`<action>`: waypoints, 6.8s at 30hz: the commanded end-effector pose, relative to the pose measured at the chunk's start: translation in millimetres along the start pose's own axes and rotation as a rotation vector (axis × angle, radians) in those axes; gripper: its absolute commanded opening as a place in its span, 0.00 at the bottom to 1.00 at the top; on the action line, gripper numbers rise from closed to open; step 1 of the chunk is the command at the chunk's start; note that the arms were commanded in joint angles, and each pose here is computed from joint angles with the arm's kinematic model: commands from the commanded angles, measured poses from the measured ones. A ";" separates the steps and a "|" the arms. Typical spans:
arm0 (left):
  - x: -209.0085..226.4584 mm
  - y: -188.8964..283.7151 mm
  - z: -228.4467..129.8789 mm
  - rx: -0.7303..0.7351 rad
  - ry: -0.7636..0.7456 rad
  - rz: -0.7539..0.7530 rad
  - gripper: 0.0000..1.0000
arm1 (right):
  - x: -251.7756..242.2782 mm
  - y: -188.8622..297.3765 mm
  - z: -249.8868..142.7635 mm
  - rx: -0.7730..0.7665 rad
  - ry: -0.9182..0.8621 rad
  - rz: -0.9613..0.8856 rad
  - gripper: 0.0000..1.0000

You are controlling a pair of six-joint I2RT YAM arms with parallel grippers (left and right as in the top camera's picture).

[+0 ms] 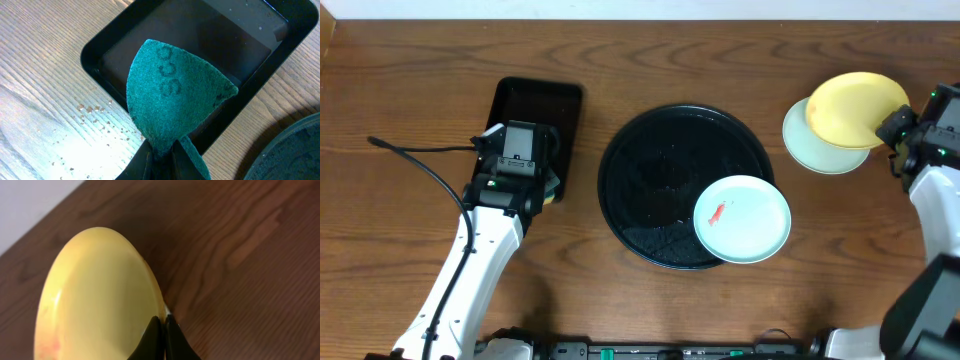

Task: Clean dirty plates on tray and stack at the side
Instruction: 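Stack the yellow plate onto the green plate at the right side, then move the right gripper to grip the rim of the last green plate, then slide the green plate with the right gripper to the tray center, then bring the sponge with the left gripper onto the green plate and scrub, then scrub the green plate with the sponge while right gripper holds rim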

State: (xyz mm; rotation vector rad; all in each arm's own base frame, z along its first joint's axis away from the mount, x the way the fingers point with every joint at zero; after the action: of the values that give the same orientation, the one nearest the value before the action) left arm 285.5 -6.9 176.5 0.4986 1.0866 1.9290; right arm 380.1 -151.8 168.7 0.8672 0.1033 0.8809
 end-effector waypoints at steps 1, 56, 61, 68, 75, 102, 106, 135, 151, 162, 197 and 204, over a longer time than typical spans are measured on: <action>2.8 -2.2 -0.2 -0.001 0.021 0.011 0.08 | -4.8 -21.1 -8.8 0.027 -0.023 -0.041 0.01; 0.6 -2.2 2.4 -0.014 0.027 0.000 0.08 | 0.9 125.8 -241.9 0.763 0.115 -0.133 0.69; 0.7 -2.3 2.3 -0.014 0.027 0.000 0.08 | 3.5 119.6 -247.1 0.749 0.117 -0.112 0.60; 0.7 -2.3 2.2 -0.013 0.027 0.000 0.08 | 4.5 110.7 -251.9 0.754 0.119 -0.117 0.50; 0.8 -2.3 2.3 -0.014 0.027 0.001 0.08 | 5.6 102.5 -256.6 0.765 0.121 -0.128 0.31; -14.3 -1.2 -3.5 0.053 0.025 -0.122 0.08 | 100.8 99.7 -209.3 0.615 0.302 0.338 0.01; -27.0 1.2 -6.3 0.091 -0.023 -0.226 0.08 | 115.2 91.8 -223.9 0.622 0.391 0.404 0.01; -160.9 7.0 -96.3 0.273 -0.243 -0.650 0.08 | 130.1 31.0 -267.6 0.701 0.530 0.389 0.01; -163.8 9.1 -97.3 0.267 -0.248 -0.663 0.08 | 147.2 25.9 -246.4 0.586 0.550 0.382 0.01; -169.8 11.1 -92.6 0.274 -0.133 -0.678 0.08 | 149.4 25.2 -245.2 0.573 0.547 0.392 0.01; -165.7 -74.9 -118.7 -0.020 -0.169 -0.255 0.07 | 149.9 29.2 -252.7 0.561 0.589 0.359 0.01; -159.0 -35.0 -76.4 -0.219 -0.206 -0.230 0.08 | 149.3 29.3 -253.0 0.563 0.590 0.356 0.01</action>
State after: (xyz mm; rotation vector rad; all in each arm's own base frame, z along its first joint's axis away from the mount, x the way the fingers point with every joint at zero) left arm 333.8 -195.5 88.9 0.4385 0.9422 1.5774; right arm 349.9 127.9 60.5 1.1867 0.7442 1.4997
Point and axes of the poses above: each gripper's point midway between its finger pads, its own y axis back along the fingers, its own x axis along the line the jaws close on, z = x × y, the point moved 6 cm from there along y, back along the fingers, and after that the axes turned 2 degrees about -y, right-handed, at the moved point
